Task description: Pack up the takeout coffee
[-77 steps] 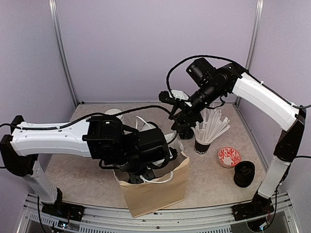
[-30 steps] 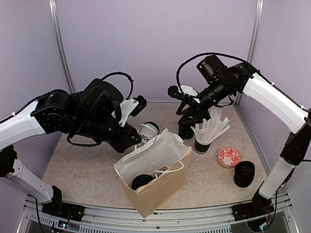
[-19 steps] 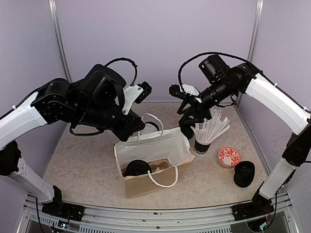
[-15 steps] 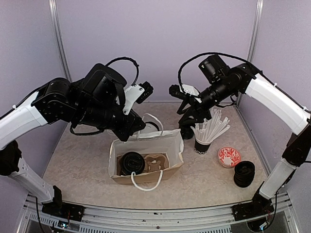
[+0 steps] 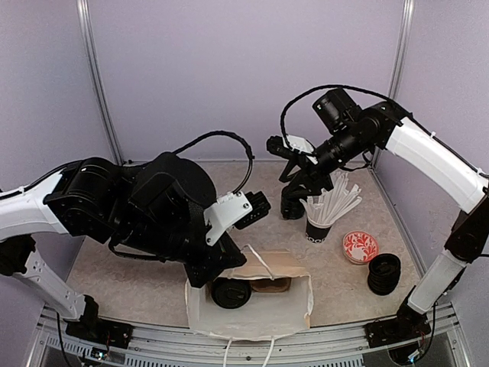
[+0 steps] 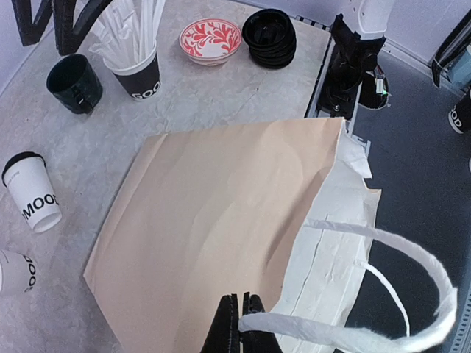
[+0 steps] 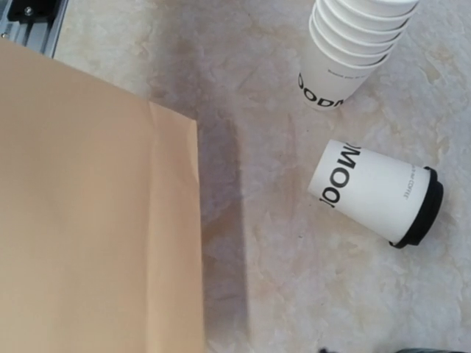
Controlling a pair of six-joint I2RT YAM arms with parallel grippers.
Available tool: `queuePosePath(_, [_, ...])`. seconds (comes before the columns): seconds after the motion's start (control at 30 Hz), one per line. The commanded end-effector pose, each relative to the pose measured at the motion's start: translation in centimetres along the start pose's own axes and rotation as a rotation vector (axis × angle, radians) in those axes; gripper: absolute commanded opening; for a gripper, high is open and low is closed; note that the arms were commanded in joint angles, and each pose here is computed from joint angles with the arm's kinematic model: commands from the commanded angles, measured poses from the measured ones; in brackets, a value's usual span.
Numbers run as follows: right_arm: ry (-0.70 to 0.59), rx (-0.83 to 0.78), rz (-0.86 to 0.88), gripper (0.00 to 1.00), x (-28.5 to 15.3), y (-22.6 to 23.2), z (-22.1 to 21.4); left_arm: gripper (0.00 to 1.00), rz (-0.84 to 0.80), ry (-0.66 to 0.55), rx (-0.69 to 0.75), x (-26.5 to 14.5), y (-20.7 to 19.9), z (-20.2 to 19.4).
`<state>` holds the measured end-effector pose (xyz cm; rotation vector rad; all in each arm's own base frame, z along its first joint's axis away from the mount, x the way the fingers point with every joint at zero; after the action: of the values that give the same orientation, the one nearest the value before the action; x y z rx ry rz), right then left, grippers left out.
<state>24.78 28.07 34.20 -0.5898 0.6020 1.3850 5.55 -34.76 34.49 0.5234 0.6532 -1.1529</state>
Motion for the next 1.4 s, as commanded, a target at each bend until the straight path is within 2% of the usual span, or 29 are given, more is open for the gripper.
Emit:
queuePosePath(0.0, [-0.024, -0.002, -0.007, 0.47, -0.8, 0.1, 0.1, 0.00, 0.008, -0.028, -0.059, -1.1, 0.4, -0.5])
queuePosePath(0.23, [-0.048, -0.005, 0.028, 0.47, -0.9, 0.4, 0.7, 0.00, 0.072, -0.035, -0.092, -2.3, 1.5, -0.5])
queuePosePath(0.47, [-0.054, -0.002, 0.060, 0.48, -0.6, 0.4, 0.8, 0.00, 0.200, 0.009, -0.272, -3.4, 6.0, -1.8])
queuePosePath(0.7, [-0.026, -0.002, 0.102, 0.48, 0.9, 0.7, 0.6, 0.00, 0.279, -0.023, -0.382, -5.9, 9.0, -2.4])
queuePosePath(0.87, [-0.015, -0.037, 0.202, 0.49, 1.6, 2.7, 0.4, 0.00, 0.281, -0.058, -0.378, -6.8, 9.6, -2.0])
queuePosePath(1.07, [0.003, -0.083, 0.291, 0.51, 2.4, 5.3, -0.3, 0.00, 0.264, -0.040, -0.357, -5.9, 9.4, -1.6])
queuePosePath(1.23, [0.032, -0.072, 0.289, 0.51, 3.3, 5.3, -1.0, 0.00, 0.262, -0.038, -0.340, -5.0, 9.4, -1.2])
queuePosePath(1.37, [0.033, -0.054, 0.250, 0.51, 4.1, 4.7, -1.0, 0.00, 0.344, -0.008, -0.348, -4.7, 10.9, -1.5])
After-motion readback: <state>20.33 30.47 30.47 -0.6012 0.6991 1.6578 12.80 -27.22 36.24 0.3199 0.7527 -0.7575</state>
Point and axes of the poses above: each gripper's point midway between its finger pads, its own x axis out along the fingers, its own y axis along the line the jaws close on, z = x × y, the point moved 6 cm from there along -x, back along the fingers, and after that the axes turned 7 degrees about x, right-handed, at the moved point
